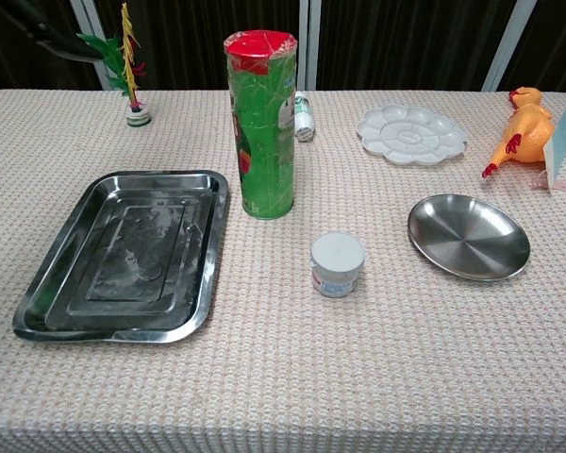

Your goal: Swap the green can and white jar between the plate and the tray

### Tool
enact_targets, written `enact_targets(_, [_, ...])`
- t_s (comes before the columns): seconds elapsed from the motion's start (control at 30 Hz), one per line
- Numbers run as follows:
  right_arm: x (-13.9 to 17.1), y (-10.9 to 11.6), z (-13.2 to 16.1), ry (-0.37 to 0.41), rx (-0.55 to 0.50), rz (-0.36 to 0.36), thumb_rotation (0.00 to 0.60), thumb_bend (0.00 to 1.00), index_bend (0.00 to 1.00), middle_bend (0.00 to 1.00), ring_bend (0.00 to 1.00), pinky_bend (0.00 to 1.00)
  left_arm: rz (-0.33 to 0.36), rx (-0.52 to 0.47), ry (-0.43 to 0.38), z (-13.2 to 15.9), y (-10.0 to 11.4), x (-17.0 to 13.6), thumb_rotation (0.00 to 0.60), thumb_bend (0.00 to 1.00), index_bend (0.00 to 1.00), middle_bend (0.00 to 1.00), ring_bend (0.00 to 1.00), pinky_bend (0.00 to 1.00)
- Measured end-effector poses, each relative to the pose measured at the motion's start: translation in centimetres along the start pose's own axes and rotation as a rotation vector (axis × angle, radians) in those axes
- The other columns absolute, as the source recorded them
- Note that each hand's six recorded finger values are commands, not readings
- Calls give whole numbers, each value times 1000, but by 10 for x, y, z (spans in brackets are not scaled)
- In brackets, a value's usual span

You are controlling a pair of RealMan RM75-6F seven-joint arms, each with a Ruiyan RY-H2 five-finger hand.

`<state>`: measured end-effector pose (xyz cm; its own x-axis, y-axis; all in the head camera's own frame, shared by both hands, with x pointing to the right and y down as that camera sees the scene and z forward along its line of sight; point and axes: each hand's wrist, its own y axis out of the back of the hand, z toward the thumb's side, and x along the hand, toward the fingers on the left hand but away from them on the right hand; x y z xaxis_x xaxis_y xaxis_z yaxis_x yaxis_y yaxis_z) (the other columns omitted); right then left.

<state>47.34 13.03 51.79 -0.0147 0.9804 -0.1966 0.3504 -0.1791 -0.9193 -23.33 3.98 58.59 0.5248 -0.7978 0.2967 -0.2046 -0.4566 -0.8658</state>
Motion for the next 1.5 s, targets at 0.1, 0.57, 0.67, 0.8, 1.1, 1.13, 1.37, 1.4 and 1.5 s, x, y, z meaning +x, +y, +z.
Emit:
enact_targets(0.1, [-2,-1,7,16,4,3,600,104,0,0,0,0,-31,-17,-65,22,-2,17,600,98,111,103,39,230])
enact_targets(0.57, [-4,-4,7,21,-1,17,600,103,0,0,0,0,-170,-3,-223,87,-42,68,600,98,110,100,25,196])
enact_targets(0.67, [-3,-2,6,20,-3,14,600,103,0,0,0,0,-175,13,-213,86,-47,78,600,98,110,99,24,195])
enact_targets(0.8, [-2,-1,3,16,-4,15,600,103,0,0,0,0,-193,25,-190,81,-54,88,600,98,112,99,24,201])
enact_targets(1.1, [-2,-4,-3,2,-7,21,600,104,0,0,0,0,-230,57,-170,75,-65,91,600,138,266,240,189,425])
enact_targets(1.13, [-2,-4,-3,0,-7,21,600,104,0,0,0,0,-227,55,-171,76,-65,91,600,144,291,270,223,453])
enact_targets(1.37, [-2,-6,-4,-7,-5,22,600,110,0,0,0,0,-197,79,-183,78,-63,91,600,167,427,410,362,598])
enact_targets(1.4, [-2,-6,-5,-8,-5,21,600,111,0,0,0,0,-195,76,-183,78,-63,91,600,171,443,426,378,612])
enact_targets(1.5, [-2,-6,-5,-9,-8,19,600,114,0,0,0,0,-190,73,-188,80,-59,90,600,180,477,450,401,635])
